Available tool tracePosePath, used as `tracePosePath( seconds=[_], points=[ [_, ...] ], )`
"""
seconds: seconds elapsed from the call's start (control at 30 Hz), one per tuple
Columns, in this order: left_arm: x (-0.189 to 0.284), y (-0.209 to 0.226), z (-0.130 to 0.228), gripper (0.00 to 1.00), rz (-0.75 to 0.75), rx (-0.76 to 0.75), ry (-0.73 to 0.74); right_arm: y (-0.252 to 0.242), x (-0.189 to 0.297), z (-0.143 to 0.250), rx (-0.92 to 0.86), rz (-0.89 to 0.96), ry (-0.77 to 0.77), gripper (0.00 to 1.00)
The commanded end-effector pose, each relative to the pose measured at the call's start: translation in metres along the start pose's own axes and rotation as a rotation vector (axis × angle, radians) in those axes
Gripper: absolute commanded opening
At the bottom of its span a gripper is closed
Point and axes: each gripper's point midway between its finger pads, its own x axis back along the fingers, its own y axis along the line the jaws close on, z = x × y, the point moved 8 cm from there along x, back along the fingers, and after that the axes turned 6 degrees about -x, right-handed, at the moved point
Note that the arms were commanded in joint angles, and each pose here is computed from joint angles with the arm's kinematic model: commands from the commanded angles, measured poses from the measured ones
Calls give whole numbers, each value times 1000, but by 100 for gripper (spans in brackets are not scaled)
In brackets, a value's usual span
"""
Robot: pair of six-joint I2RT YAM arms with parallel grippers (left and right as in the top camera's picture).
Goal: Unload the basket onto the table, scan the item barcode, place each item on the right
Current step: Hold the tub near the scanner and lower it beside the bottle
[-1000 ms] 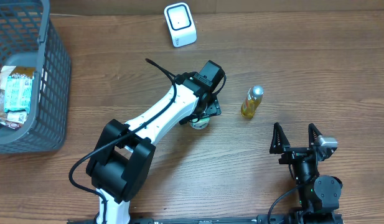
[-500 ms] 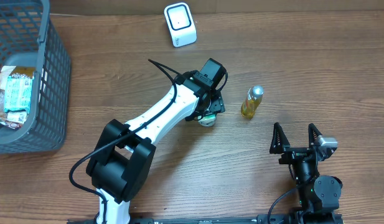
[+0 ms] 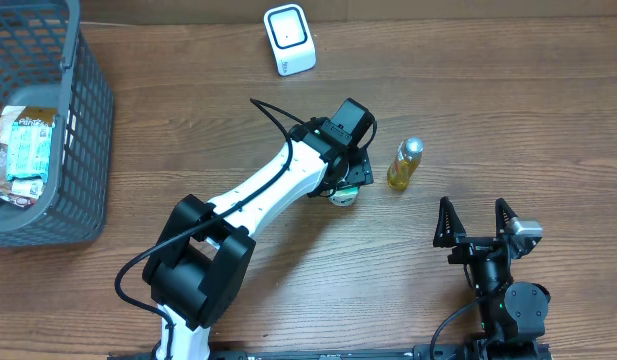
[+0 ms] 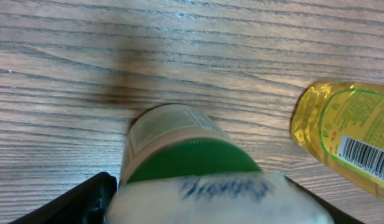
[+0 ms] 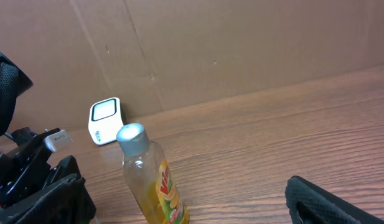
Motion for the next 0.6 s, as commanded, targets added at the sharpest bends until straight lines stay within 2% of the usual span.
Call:
tracePosePath(
  seconds=[0.0, 0.17, 0.27, 0.37, 0.57],
  points=[
    [5, -3, 1, 87, 16, -17, -5, -1, 0, 2, 4, 0, -4, 100],
    [5, -3, 3, 94, 25, -92, 12, -1, 0, 2, 4, 0, -4, 100],
    [5, -4, 4, 88, 38, -170, 20, -1, 0, 2, 4, 0, -4, 100],
    [5, -4, 4, 78, 37, -250, 19, -1, 0, 2, 4, 0, -4, 100],
    [5, -3, 5, 76, 30, -263, 25, -1, 0, 2, 5, 0, -4, 100]
  ],
)
